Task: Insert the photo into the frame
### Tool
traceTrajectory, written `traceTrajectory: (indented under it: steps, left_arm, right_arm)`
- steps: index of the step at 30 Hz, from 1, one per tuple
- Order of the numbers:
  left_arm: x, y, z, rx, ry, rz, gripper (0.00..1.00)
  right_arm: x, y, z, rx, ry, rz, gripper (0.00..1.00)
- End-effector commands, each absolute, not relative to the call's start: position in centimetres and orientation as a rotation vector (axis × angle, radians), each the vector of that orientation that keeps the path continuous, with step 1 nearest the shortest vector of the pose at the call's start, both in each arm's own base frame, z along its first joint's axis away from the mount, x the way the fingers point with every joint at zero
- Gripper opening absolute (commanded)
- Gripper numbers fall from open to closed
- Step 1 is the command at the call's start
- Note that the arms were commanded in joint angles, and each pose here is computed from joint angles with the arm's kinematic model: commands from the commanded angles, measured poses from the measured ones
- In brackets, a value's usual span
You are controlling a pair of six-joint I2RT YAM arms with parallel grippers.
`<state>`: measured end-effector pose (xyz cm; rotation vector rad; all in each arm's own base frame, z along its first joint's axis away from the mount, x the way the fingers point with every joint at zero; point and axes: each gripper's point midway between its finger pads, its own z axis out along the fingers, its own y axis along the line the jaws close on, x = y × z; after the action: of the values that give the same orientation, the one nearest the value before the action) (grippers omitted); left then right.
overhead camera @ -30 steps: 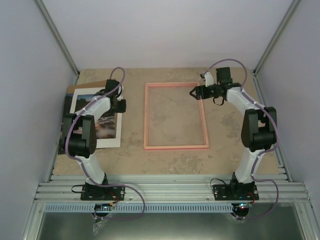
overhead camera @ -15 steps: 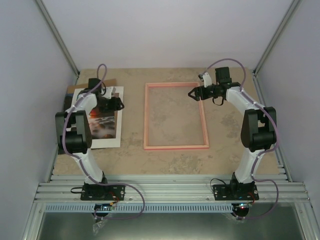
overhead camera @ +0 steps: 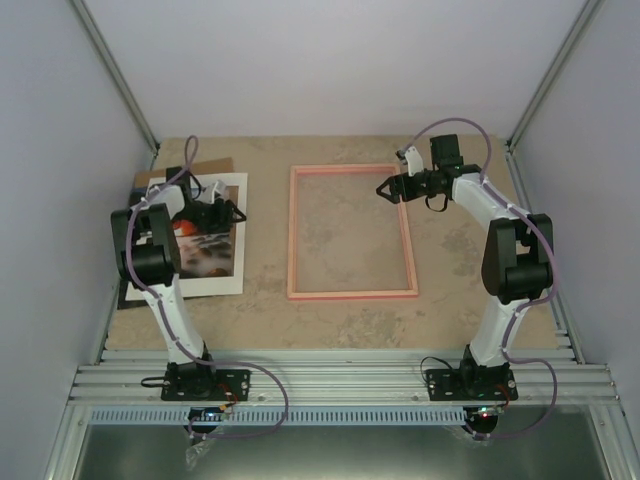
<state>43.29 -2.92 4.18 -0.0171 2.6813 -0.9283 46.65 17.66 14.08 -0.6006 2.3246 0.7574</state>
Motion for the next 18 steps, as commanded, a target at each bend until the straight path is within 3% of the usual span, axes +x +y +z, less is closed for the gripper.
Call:
traceTrajectory:
  steps: [1,11,18]
  left_arm:
    - [42.7,-4.2,2.9,-0.021,2.674,-1.125,0.61]
    - [42.1,-6.6,3.4,0.045,2.607,-1.317,0.53]
    - [41.9,-8.3,2.9,0.066,2.619,-1.323,0.53]
  right_arm:
    - [46.6,17.8,16.1,-0.629,2.281,0.748,0.73]
    - [47.1,17.9,15.9,-0.621,2.287,0.747,0.72]
    - [47.4,17.9,15.7,-0.620,2.291,0.748,0.72]
